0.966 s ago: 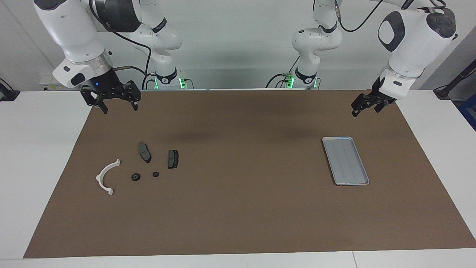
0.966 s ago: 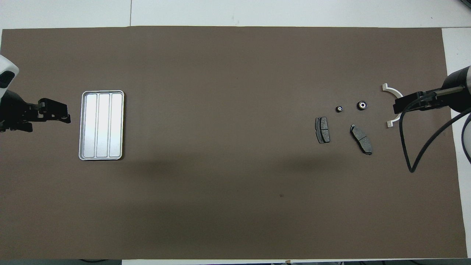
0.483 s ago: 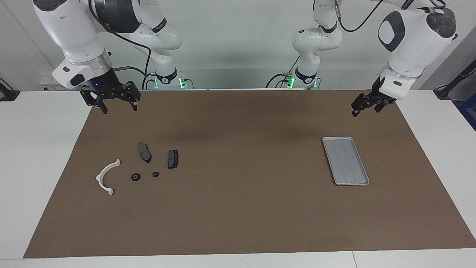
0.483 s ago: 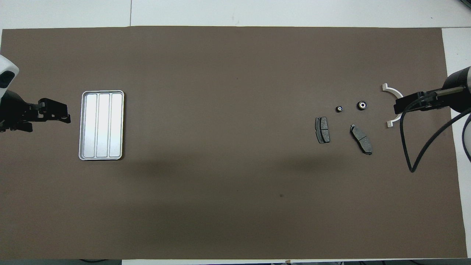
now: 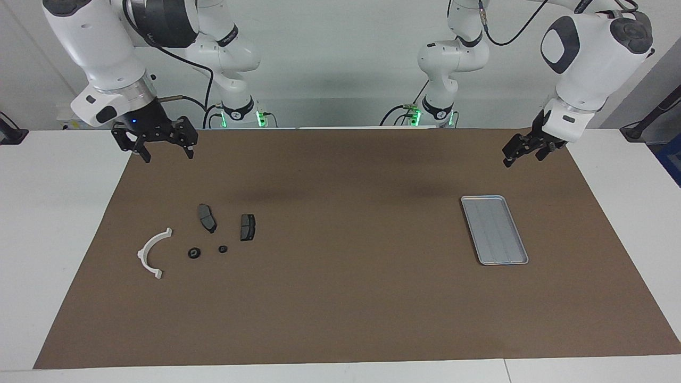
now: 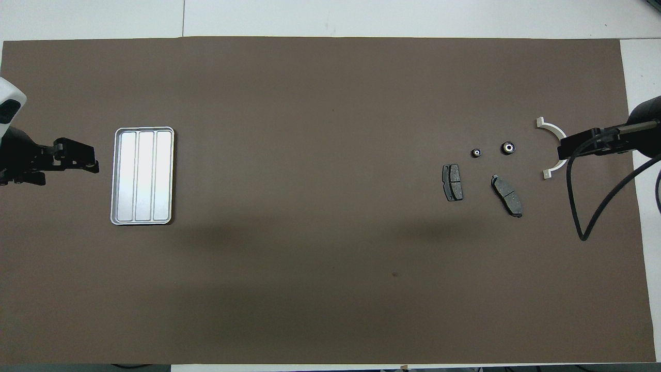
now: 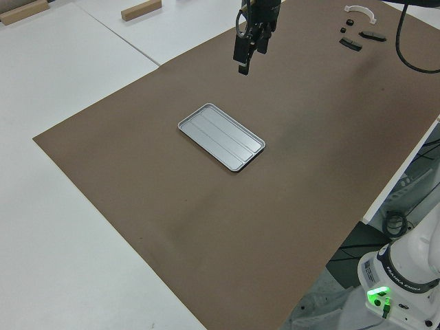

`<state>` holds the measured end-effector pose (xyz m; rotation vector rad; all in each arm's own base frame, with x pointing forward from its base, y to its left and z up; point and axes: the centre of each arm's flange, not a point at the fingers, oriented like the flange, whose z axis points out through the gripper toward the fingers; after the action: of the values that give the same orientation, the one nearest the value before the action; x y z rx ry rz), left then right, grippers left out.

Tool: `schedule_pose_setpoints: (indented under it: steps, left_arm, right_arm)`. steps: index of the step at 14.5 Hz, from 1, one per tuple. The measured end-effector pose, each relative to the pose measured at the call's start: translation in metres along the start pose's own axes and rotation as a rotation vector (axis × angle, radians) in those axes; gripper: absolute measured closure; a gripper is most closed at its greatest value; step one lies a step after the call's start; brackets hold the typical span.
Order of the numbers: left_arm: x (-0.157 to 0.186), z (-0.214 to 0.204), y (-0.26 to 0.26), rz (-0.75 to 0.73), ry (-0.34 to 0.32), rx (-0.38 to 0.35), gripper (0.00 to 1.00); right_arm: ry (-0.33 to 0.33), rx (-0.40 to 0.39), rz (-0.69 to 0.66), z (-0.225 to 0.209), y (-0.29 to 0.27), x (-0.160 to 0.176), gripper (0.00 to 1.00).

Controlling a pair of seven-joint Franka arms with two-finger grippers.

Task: Place bearing gear from tray to pile

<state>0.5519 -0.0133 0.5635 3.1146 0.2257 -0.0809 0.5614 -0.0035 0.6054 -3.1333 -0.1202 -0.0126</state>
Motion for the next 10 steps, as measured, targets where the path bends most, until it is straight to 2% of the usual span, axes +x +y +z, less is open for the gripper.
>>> schedule_pose_setpoints:
  steps: [10]
  left_arm:
    - [-0.0001, -0.0003, 0.0, 0.0, 0.0, 0.0, 0.0]
  right_arm:
    - [-0.002, 0.0, 0.003, 0.001, 0.0016, -0.0004, 0.0]
